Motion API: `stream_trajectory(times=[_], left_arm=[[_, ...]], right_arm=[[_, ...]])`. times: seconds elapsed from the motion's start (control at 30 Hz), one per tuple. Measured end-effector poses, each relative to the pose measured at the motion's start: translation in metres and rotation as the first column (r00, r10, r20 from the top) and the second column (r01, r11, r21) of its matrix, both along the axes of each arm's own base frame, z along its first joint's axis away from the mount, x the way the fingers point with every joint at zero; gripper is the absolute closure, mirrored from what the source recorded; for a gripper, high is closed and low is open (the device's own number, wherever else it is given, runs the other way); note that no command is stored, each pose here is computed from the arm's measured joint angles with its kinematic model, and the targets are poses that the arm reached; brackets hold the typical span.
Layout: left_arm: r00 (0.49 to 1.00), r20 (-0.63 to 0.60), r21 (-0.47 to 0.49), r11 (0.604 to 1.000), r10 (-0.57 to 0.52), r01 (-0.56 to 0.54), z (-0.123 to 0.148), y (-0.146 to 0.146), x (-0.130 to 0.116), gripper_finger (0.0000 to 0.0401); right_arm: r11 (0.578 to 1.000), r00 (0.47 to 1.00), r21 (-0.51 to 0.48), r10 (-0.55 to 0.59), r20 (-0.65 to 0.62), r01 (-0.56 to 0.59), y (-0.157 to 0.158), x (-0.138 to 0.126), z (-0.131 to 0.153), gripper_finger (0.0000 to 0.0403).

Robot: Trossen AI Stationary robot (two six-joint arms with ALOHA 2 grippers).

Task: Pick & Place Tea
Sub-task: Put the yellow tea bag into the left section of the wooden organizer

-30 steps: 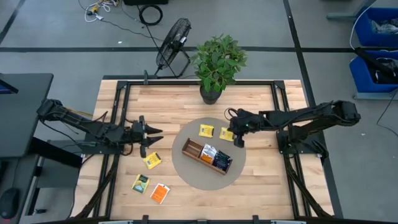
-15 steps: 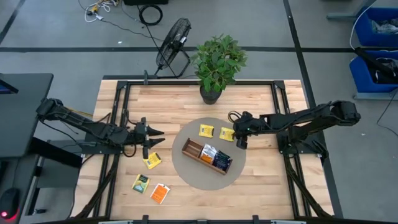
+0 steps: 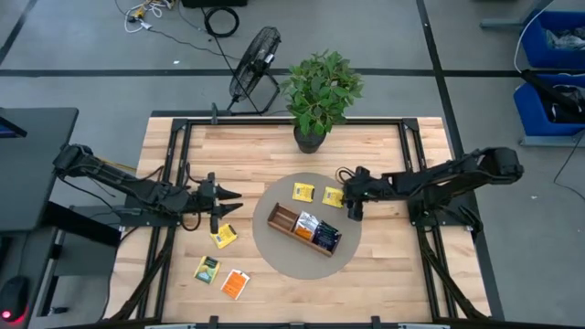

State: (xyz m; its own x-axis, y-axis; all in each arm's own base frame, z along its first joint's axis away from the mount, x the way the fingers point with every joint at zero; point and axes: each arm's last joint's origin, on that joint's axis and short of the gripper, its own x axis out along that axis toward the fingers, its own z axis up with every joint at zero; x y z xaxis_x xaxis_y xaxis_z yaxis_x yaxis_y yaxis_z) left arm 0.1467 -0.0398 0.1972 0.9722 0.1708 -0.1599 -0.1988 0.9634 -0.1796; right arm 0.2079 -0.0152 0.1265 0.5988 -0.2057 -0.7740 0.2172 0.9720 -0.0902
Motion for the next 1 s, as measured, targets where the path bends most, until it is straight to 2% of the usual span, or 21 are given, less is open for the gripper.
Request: stream_trajectory(times=[0.23, 0.33, 0.47, 0.7, 0.87, 1.0], left_arm=[[1.0, 0.005, -0.002, 1.0, 0.0, 0.0, 0.001, 0.0, 0.0, 0.0261], [1.0, 0.007, -0.003, 1.0, 0.0, 0.0, 0.001, 0.0, 0.0, 0.0261], [1.0, 0.007, -0.003, 1.0, 0.0, 0.0, 0.001, 0.0, 0.0, 0.0261], [1.0, 0.007, -0.003, 1.0, 0.0, 0.0, 0.001, 0.0, 0.0, 0.0261], [1.0, 0.007, -0.003, 1.0, 0.0, 0.0, 0.001, 0.0, 0.0, 0.0261], [1.0, 0.007, -0.003, 1.0, 0.0, 0.0, 0.001, 0.0, 0.0, 0.0261]], right_arm=[[1.0, 0.999, 0.0, -0.017, -0.047, 0.017, -0.001, 0.006, -0.017, 0.0177], [1.0, 0.998, 0.014, -0.019, -0.052, 0.02, -0.001, 0.009, -0.022, 0.0191], [0.999, 0.998, 0.036, -0.011, -0.06, 0.013, 0.0, 0.009, -0.024, 0.024], [0.997, 0.998, 0.071, -0.004, -0.069, 0.009, 0.0, 0.008, -0.025, 0.0383], [0.995, 0.998, 0.094, -0.024, -0.056, 0.029, 0.001, 0.007, -0.023, 0.0398], [0.997, 0.999, 0.072, -0.024, -0.029, 0.026, 0.002, 0.008, -0.014, 0.0394]])
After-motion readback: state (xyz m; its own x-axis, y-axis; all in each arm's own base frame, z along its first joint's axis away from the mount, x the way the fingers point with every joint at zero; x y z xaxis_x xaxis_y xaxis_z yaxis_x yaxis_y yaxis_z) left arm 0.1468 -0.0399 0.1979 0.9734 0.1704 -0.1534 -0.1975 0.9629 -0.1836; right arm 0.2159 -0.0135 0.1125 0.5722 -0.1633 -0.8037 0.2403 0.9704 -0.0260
